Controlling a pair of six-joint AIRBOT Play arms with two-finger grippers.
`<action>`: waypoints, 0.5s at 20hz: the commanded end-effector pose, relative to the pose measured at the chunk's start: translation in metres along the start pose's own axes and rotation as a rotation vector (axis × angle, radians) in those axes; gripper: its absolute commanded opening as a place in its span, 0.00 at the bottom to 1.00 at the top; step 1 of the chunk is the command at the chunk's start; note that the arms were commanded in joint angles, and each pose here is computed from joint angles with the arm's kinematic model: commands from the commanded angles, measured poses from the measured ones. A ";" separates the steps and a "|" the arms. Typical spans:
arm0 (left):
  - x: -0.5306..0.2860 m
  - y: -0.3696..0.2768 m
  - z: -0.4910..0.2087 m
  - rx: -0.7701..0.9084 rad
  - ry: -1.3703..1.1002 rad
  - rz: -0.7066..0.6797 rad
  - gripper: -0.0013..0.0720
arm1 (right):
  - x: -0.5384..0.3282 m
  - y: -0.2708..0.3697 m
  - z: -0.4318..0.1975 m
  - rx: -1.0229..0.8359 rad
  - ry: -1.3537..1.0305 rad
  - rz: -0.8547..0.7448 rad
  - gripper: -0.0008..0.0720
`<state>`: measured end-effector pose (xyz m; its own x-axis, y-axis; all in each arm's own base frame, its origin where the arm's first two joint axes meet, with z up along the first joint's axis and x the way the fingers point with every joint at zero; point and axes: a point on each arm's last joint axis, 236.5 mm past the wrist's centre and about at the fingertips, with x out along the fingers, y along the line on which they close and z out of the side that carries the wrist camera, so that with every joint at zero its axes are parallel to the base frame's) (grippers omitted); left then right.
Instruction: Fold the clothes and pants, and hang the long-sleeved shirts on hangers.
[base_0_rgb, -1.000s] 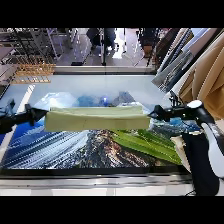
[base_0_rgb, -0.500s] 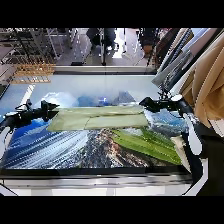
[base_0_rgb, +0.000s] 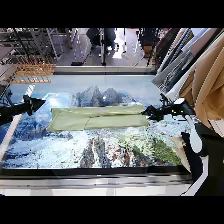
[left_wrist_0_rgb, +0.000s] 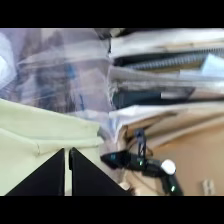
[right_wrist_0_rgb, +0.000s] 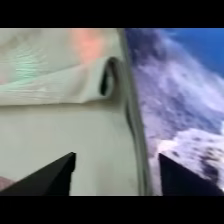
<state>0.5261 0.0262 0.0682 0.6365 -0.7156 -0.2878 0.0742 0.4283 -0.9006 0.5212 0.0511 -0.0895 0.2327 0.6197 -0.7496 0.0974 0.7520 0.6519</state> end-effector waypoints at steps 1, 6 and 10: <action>0.010 -0.006 -0.027 0.189 0.111 0.059 0.03 | 0.032 0.019 -0.011 -0.057 0.064 0.029 0.52; 0.034 0.046 -0.108 0.223 0.440 0.371 0.03 | -0.016 -0.013 -0.028 -0.203 0.174 -0.320 0.04; 0.059 0.046 -0.160 0.281 0.610 0.460 0.03 | -0.122 -0.053 -0.040 -0.210 0.189 -0.717 0.04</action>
<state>0.4647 -0.0626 -0.0192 0.2405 -0.6551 -0.7162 0.1234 0.7525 -0.6469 0.4750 0.0137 -0.0690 0.0451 0.2758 -0.9601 -0.0684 0.9597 0.2725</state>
